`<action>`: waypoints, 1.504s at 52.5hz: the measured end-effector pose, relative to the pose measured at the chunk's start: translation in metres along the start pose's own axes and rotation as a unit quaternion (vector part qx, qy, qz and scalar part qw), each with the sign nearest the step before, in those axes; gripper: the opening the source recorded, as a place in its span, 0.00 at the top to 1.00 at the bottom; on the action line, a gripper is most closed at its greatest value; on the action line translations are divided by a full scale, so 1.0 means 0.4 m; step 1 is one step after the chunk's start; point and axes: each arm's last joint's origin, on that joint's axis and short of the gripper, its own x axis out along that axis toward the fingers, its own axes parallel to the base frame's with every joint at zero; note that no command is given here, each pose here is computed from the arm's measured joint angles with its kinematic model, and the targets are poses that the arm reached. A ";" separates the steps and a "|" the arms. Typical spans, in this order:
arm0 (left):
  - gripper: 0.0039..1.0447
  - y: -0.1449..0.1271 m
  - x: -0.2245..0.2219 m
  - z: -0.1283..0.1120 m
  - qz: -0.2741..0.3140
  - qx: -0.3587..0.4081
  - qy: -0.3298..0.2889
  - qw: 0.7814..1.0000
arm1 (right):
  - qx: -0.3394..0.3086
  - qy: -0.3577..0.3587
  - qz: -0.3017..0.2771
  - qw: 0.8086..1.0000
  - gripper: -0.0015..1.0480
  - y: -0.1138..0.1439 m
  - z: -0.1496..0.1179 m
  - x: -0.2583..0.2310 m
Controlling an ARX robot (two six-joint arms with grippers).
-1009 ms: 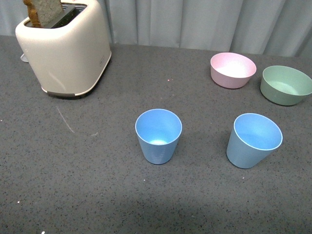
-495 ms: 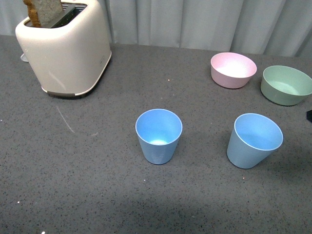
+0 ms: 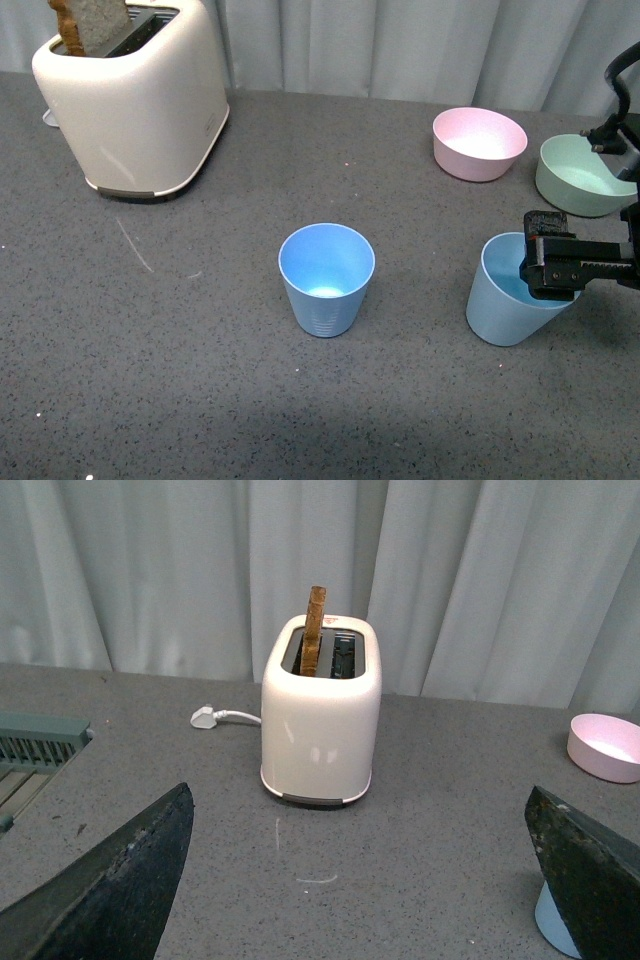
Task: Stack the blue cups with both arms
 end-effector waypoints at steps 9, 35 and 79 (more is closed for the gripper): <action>0.06 0.000 0.000 0.000 0.000 0.000 0.000 1.000 | 0.007 0.007 -0.003 1.000 0.41 0.003 -0.004 0.004; 0.06 0.000 0.000 0.000 0.000 0.000 0.000 1.000 | 0.029 -0.005 0.024 0.999 0.99 0.019 0.027 -0.043; 0.06 0.000 0.000 0.000 0.000 0.000 0.000 1.000 | -0.042 -0.001 0.187 0.981 0.99 0.292 0.083 -0.129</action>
